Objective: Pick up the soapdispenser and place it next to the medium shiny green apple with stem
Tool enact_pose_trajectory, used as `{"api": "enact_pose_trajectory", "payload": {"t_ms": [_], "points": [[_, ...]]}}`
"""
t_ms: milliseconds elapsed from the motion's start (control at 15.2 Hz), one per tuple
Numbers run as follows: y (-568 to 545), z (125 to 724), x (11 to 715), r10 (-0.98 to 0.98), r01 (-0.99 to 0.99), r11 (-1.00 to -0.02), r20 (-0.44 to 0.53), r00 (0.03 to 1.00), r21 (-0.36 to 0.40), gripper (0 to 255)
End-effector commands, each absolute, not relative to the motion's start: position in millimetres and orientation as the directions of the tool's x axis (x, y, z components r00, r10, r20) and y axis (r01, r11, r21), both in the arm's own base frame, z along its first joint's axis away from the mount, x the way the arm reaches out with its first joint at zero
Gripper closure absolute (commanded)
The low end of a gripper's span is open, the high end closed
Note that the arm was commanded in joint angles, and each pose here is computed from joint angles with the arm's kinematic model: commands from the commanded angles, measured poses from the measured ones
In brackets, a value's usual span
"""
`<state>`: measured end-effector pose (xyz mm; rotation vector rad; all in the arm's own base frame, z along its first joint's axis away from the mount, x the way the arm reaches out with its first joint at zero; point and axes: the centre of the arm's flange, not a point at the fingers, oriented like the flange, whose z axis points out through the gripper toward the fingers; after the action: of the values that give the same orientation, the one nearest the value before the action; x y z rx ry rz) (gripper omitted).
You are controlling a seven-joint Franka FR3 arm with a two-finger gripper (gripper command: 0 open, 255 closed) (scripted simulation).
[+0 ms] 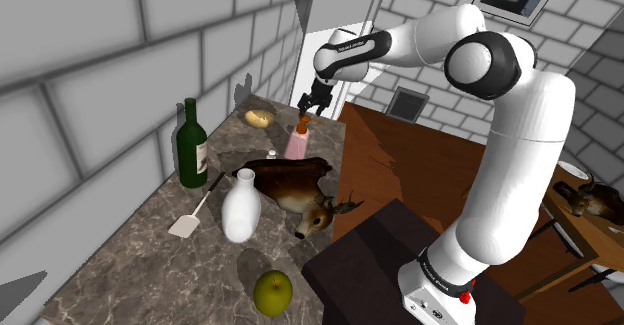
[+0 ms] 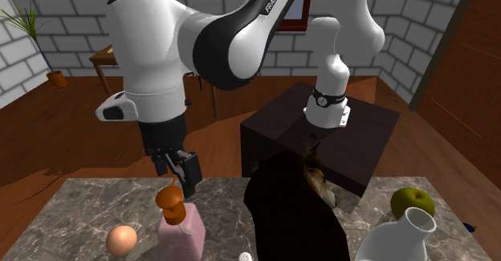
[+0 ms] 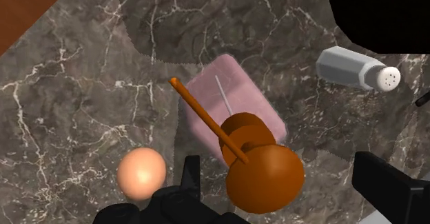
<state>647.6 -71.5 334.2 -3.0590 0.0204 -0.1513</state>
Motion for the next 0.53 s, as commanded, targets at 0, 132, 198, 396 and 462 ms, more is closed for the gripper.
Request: {"api": "enact_pose_trajectory", "payload": {"t_ms": [0,132,198,396,462], "points": [[-71.6,322.1,653.7,-0.016,-0.008,-0.997,0.097,0.995,-0.079,0],[-70.8,311.6,654.8,-0.016,-0.008,-0.997,0.097,0.995,-0.079,0],[-70.4,306.4,655.3,-0.016,-0.008,-0.997,0.097,0.995,-0.079,0],[-69.3,292.9,656.5,-0.016,-0.008,-0.997,0.097,0.995,-0.079,0],[-69.3,292.9,656.6,-0.016,-0.008,-0.997,0.097,0.995,-0.079,0]]}}
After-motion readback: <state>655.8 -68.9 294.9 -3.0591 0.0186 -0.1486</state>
